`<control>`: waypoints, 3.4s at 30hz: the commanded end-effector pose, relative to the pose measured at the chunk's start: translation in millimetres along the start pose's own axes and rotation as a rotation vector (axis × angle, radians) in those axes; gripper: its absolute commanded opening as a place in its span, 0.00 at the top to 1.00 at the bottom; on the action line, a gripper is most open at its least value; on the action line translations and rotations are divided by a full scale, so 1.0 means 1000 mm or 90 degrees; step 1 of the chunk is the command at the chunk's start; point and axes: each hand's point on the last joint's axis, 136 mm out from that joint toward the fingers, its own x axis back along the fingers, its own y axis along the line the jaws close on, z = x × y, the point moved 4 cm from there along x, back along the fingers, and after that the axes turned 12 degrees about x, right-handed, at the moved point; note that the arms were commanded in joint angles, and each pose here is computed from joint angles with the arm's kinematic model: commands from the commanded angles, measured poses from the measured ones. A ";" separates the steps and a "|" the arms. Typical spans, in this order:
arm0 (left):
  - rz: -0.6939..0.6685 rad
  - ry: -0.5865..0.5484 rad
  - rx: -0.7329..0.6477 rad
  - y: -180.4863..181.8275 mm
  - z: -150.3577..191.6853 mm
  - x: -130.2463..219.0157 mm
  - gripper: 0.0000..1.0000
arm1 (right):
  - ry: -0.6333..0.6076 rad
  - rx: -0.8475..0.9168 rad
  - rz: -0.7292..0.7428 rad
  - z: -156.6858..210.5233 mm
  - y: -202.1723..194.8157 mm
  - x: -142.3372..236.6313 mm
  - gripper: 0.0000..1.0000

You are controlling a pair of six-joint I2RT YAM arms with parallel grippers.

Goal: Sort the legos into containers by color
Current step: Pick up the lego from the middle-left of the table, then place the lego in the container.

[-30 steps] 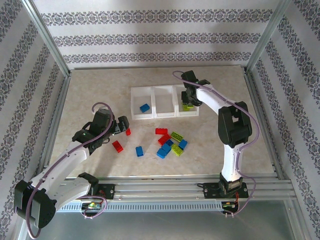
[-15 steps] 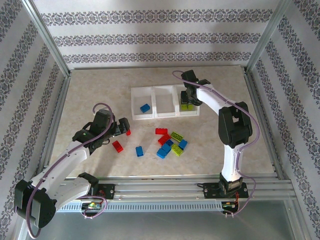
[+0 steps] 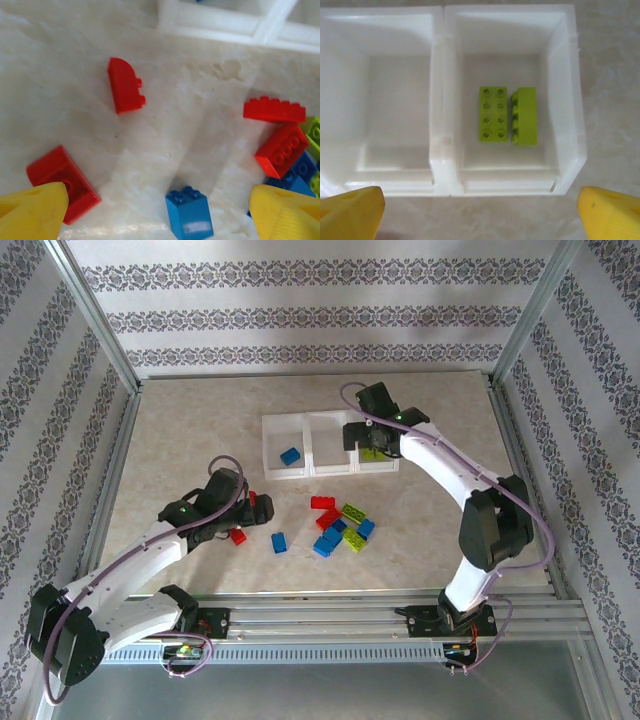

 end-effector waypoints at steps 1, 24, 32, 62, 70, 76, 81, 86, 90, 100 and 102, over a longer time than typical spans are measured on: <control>-0.024 0.039 0.004 0.001 0.024 -0.006 0.09 | -0.003 -0.023 0.022 0.013 0.003 0.012 0.02; -0.060 0.130 -0.088 -0.021 0.081 -0.062 0.21 | 0.020 0.011 -0.059 0.064 0.062 0.023 0.02; -0.096 0.148 -0.102 -0.011 0.087 -0.072 0.36 | 0.040 0.020 -0.071 0.064 0.074 0.015 0.05; -0.015 -0.082 -0.111 -0.082 -0.073 -0.070 0.67 | -0.020 -0.039 -0.053 0.070 0.057 0.031 0.02; -0.043 -0.094 -0.109 -0.094 -0.126 -0.101 0.67 | -0.026 -0.045 -0.056 0.077 0.055 0.035 0.02; -0.072 -0.093 -0.108 -0.096 -0.142 -0.120 0.66 | -0.030 -0.039 -0.058 0.080 0.056 0.036 0.02; -0.094 -0.099 -0.115 -0.095 -0.147 -0.124 0.62 | -0.026 -0.019 -0.056 0.086 0.059 0.033 0.02; -0.117 -0.113 -0.122 -0.091 -0.150 -0.122 0.62 | -0.023 0.002 -0.059 0.091 0.065 0.030 0.02; -0.139 -0.120 -0.124 -0.087 -0.153 -0.125 0.61 | -0.018 0.014 -0.060 0.096 0.069 0.027 0.02; -0.139 -0.136 -0.124 -0.091 -0.159 -0.115 0.47 | -0.014 0.054 -0.065 0.098 0.082 0.024 0.02; -0.124 -0.142 -0.119 -0.094 -0.160 -0.107 0.44 | -0.011 0.060 -0.066 0.097 0.084 0.025 0.02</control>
